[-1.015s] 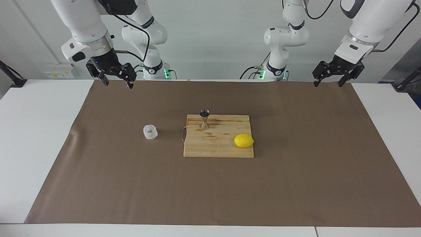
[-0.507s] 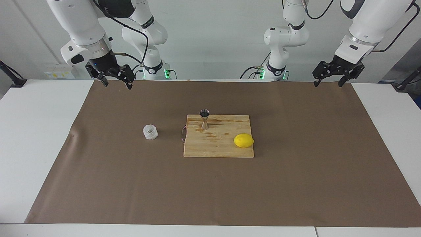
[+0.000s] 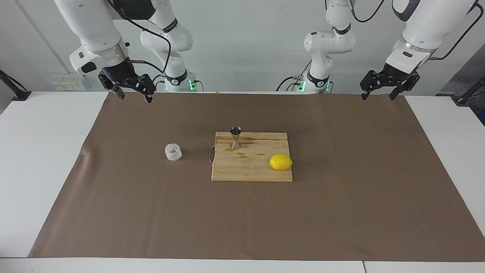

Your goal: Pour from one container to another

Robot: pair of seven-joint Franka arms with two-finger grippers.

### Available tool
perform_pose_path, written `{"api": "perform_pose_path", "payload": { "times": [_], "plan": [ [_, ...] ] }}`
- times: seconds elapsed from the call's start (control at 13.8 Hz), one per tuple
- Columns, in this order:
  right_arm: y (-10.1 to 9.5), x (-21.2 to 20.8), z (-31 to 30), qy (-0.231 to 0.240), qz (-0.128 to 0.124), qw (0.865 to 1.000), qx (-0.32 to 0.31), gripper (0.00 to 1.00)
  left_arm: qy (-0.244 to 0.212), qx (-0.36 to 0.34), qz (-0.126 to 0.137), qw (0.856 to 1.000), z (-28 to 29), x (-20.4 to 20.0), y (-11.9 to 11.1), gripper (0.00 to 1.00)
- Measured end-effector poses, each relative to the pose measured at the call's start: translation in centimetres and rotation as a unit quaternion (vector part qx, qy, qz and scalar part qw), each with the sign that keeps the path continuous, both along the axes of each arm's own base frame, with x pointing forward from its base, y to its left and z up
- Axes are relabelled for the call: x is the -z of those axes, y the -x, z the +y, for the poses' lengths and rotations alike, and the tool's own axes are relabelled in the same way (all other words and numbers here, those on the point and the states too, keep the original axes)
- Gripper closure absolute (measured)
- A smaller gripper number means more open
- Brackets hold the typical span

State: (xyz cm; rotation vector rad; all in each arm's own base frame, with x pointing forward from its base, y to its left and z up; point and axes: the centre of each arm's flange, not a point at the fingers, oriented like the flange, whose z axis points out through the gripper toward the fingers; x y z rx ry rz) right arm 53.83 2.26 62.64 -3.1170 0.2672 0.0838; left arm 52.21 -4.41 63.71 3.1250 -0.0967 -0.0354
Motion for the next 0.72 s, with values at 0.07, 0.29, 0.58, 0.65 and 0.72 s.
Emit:
{"api": "perform_pose_path", "payload": {
  "times": [0.07, 0.29, 0.58, 0.65, 0.72],
  "plan": [
    [0.08, -0.14, -0.02, 0.0, -0.001, 1.0, 0.0, 0.0, 0.0, 0.0, 0.0, 1.0, 0.0, 0.0, 0.0, 0.0],
    [0.21, -0.42, -0.49, 0.0, -0.004, 1.0, 0.004, 0.0, 0.0, 0.0, 0.0, 1.0, 0.0, 0.0, 0.0, 0.0],
    [0.25, -0.22, -0.55, -0.001, -0.002, 1.0, 0.004, 0.0, 0.0, 0.0, 0.0, 1.0, 0.0, 0.0, 0.0, 0.0],
    [0.26, -0.12, -0.62, -0.001, -0.001, 1.0, 0.005, 0.0, 0.0, 0.0, 0.0, 1.0, 0.0, 0.0, 0.0, 0.0],
    [0.26, -0.07, -0.67, -0.001, 0.0, 1.0, 0.005, 0.0, 0.0, 0.0, 0.0, 1.0, 0.0, 0.0, 0.0, 0.0]
  ]
}}
